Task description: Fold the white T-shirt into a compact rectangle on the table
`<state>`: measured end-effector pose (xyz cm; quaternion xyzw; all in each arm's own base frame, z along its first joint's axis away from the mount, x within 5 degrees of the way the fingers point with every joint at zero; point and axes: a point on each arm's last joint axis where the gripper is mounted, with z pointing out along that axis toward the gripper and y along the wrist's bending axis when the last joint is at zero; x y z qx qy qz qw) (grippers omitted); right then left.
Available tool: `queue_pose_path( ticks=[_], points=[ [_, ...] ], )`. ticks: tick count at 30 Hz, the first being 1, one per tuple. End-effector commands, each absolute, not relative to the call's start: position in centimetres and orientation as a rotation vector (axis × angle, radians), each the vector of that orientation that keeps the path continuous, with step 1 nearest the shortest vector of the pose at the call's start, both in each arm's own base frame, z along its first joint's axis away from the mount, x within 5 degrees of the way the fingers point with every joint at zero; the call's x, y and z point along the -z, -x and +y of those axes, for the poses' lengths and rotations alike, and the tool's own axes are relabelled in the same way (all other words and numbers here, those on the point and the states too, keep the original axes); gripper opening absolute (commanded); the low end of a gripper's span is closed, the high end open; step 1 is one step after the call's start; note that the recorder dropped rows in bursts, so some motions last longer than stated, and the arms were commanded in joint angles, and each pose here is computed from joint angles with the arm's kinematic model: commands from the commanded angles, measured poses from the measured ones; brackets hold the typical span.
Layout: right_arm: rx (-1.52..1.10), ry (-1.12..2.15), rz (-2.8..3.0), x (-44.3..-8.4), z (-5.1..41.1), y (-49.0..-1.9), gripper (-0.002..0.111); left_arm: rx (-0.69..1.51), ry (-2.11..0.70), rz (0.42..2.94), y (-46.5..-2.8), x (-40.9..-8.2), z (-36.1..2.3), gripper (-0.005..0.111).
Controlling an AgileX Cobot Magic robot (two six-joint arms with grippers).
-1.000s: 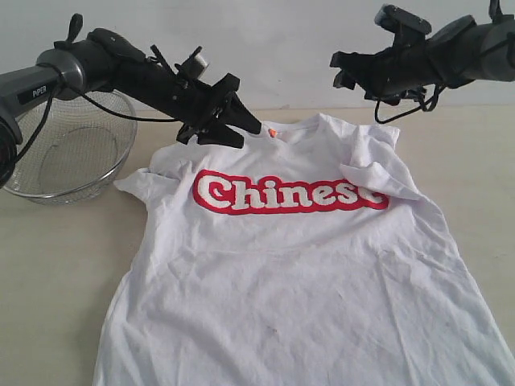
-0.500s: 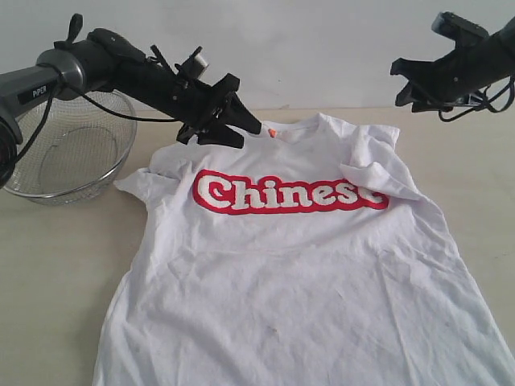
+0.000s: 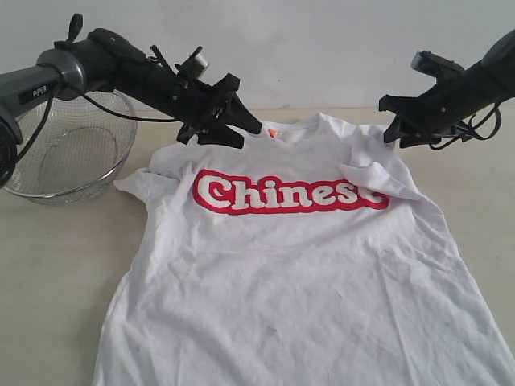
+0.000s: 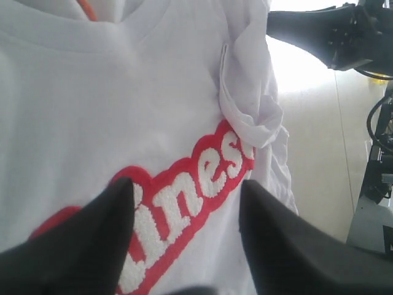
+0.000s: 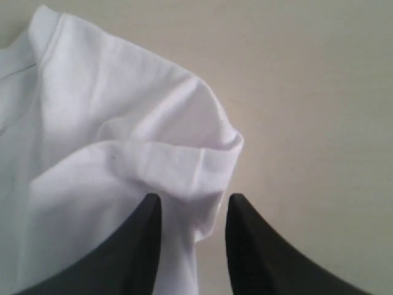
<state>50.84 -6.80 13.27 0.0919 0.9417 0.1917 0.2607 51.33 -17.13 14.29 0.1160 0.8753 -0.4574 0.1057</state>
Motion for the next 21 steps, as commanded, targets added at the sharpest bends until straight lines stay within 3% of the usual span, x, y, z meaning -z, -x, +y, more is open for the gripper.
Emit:
queue_pose_path(
  ticks=[1,21],
  points=[
    [-0.47,-0.238,2.516,-13.8,-7.2,-51.1,0.031,1.348,-0.358,2.579,-51.3,-14.1,-17.3,0.05],
    [-0.602,-0.436,2.42,-10.3,-7.0,-52.2,0.031,1.348,-0.358,2.577,-51.3,-14.2,-17.3,0.05]
  ],
)
